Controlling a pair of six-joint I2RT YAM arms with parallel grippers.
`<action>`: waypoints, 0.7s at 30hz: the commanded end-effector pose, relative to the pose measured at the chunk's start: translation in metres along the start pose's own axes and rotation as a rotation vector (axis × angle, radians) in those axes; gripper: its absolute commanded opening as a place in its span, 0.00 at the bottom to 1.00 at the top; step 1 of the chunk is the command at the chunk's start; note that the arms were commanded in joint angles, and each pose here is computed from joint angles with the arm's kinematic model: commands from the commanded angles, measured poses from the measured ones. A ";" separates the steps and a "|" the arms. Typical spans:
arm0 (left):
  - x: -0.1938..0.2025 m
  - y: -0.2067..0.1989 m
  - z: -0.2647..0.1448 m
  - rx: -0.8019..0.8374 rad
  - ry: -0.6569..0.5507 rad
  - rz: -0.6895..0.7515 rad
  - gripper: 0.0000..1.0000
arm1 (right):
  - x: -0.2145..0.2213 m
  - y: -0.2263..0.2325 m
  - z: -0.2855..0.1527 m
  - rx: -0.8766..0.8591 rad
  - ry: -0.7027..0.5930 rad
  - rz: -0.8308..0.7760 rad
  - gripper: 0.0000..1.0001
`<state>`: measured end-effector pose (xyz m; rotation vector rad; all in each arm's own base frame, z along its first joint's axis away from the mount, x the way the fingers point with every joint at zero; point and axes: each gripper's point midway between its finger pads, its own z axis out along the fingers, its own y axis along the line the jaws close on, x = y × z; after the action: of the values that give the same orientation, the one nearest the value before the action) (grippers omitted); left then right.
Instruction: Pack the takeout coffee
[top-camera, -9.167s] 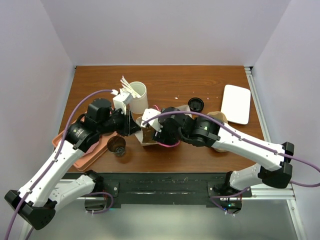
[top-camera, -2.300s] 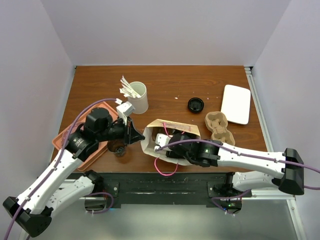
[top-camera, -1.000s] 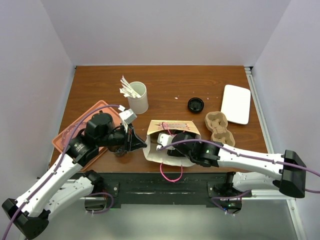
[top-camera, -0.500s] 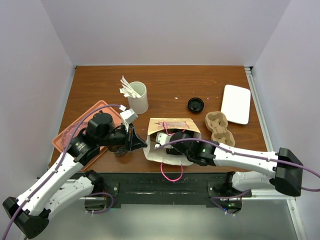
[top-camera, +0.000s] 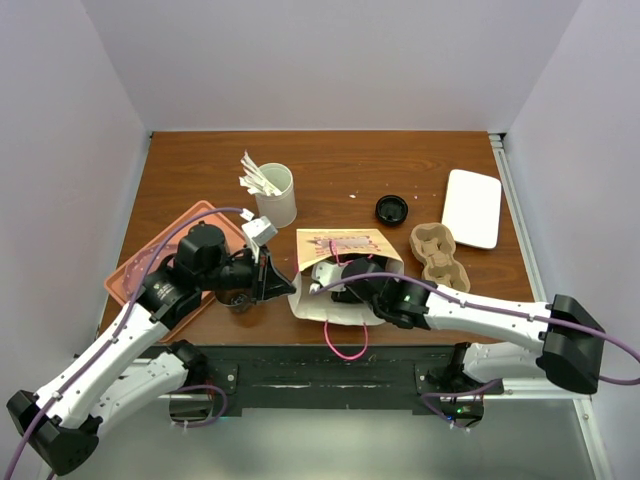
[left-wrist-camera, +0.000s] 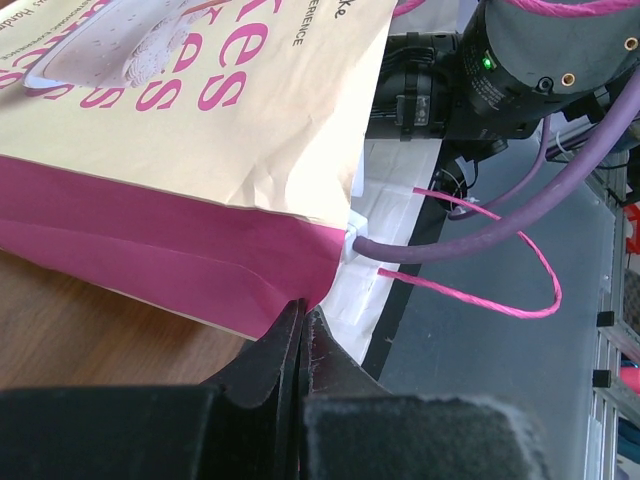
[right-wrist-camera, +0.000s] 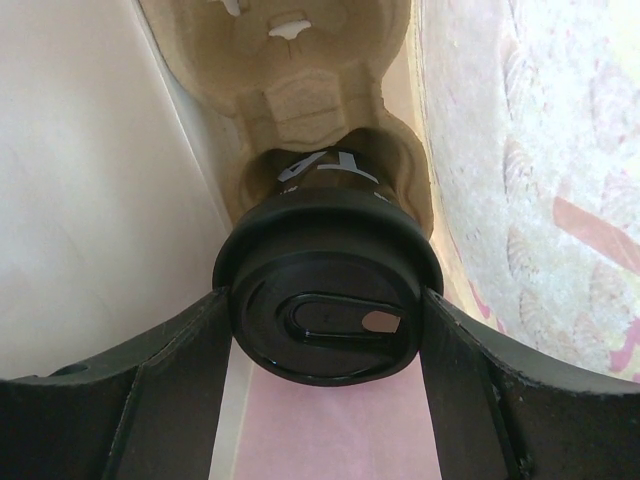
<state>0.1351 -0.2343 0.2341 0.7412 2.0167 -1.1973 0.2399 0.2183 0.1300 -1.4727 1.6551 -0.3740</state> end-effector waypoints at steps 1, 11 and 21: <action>-0.015 -0.024 -0.004 0.101 -0.031 0.031 0.00 | -0.002 -0.021 -0.007 0.040 0.001 -0.041 0.28; -0.017 -0.031 -0.002 0.146 -0.030 0.011 0.00 | 0.010 -0.018 -0.005 -0.005 0.014 -0.130 0.29; -0.012 -0.033 -0.002 0.164 -0.025 -0.012 0.00 | 0.020 -0.014 0.008 -0.027 0.045 -0.144 0.41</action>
<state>0.1332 -0.2427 0.2441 0.7502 1.9788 -1.2702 0.2469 0.2146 0.1328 -1.5864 1.5864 -0.3615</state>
